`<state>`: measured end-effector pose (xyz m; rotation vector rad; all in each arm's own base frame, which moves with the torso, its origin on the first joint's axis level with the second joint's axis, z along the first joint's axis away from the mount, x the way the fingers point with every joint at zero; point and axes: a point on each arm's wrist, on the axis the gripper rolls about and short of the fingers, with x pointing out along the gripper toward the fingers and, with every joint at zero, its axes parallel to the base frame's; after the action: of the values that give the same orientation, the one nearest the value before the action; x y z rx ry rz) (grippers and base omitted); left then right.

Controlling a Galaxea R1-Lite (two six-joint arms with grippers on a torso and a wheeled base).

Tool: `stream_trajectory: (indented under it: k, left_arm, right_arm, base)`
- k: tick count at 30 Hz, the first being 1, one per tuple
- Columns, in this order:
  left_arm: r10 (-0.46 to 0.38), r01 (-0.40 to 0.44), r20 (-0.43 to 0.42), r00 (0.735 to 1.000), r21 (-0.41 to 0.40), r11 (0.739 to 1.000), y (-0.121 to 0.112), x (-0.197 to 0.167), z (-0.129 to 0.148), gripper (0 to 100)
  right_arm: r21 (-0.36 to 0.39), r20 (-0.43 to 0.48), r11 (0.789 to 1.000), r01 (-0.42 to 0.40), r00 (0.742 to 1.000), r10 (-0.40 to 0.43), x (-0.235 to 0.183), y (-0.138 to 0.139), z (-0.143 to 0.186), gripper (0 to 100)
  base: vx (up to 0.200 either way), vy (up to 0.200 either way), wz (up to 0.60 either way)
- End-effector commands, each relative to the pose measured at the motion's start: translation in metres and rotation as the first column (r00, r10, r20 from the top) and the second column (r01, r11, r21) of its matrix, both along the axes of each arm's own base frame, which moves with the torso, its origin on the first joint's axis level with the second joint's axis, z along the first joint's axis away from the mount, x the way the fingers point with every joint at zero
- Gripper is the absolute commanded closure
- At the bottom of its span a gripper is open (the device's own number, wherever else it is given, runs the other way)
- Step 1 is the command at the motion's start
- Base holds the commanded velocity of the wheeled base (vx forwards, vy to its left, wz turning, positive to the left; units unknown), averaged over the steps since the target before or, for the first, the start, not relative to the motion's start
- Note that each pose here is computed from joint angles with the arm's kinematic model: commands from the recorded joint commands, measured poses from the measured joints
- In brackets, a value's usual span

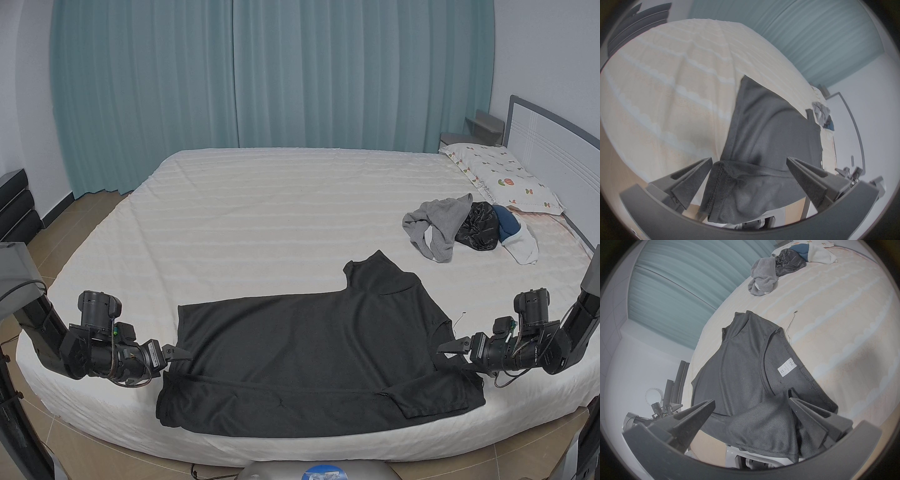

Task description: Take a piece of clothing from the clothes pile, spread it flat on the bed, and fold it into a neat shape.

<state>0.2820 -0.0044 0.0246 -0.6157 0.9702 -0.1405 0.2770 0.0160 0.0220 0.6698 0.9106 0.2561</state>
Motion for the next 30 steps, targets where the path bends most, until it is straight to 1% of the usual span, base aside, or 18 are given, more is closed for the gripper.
stream_trajectory:
  k: [1, 8, 12, 15, 18, 20, 21, 25, 26, 30]
  left_arm:
    - [0.007, -0.007, -0.025, 1.0, 0.0, 1.0, 0.006, -0.006, -0.008, 0]
    - [0.021, -0.022, -0.05, 0.999, -0.013, 1.0, 0.005, -0.01, -0.008, 0]
    - [0.048, -0.05, -0.059, 0.997, -0.04, 0.998, 0.002, -0.01, -0.005, 0]
    - [0.058, -0.063, -0.072, 0.996, -0.063, 0.996, -0.004, -0.009, -0.005, 0]
    - [0.067, -0.072, -0.074, 0.995, -0.067, 0.995, -0.006, -0.006, -0.005, 0]
    - [0.075, -0.08, -0.084, 0.994, -0.053, 0.995, -0.006, -0.005, -0.008, 0]
    - [0.08, -0.084, -0.092, 0.993, -0.045, 0.995, -0.006, -0.006, -0.01, 100]
    - [0.101, -0.103, -0.098, 0.99, -0.013, 0.995, -0.006, -0.006, -0.013, 100]
    - [0.124, -0.123, -0.094, 0.988, 0.016, 0.992, -0.006, -0.006, -0.013, 100]
    - [0.153, -0.149, -0.096, 0.983, 0.054, 0.987, -0.005, -0.009, -0.013, 100]
  right_arm:
    - [0.0, -0.008, 1.0, -0.003, 1.0, 0.003, 0.0, 0.0, -0.002, 0]
    - [0.0, -0.014, 1.0, -0.001, 1.0, 0.001, 0.001, 0.0, -0.004, 0]
    - [-0.001, -0.017, 1.0, -0.002, 1.0, 0.002, 0.001, 0.0, -0.005, 0]
    - [-0.002, -0.011, 1.0, 0.0, 1.0, 0.0, 0.001, 0.0, -0.005, 0]
    - [-0.001, -0.008, 1.0, 0.0, 1.0, 0.0, 0.001, 0.0, -0.005, 0]
    - [-0.002, -0.01, 1.0, 0.0, 1.0, 0.0, 0.001, 0.0, -0.005, 0]
    - [-0.002, -0.01, 1.0, 0.0, 1.0, 0.0, 0.001, 0.0, -0.005, 0]
    - [-0.001, -0.008, 1.0, 0.002, 1.0, -0.002, 0.001, 0.0, -0.005, 0]
    - [-0.004, -0.01, 1.0, 0.003, 1.0, -0.003, 0.001, -0.001, -0.006, 0]
    - [-0.015, -0.007, 1.0, 0.015, 1.0, -0.015, 0.003, -0.004, -0.008, 0]
  base:
    - [0.0, 0.0, 0.0]
    - [0.0, 0.0, 0.0]
    - [0.0, 0.0, 0.0]
    - [0.0, 0.0, 0.0]
    - [0.0, 0.0, 0.0]
    - [0.0, 0.0, 0.0]
    - [0.0, 0.0, 0.0]
    - [0.0, 0.0, 0.0]
    - [0.0, 0.0, 0.0]
    - [0.0, 0.0, 0.0]
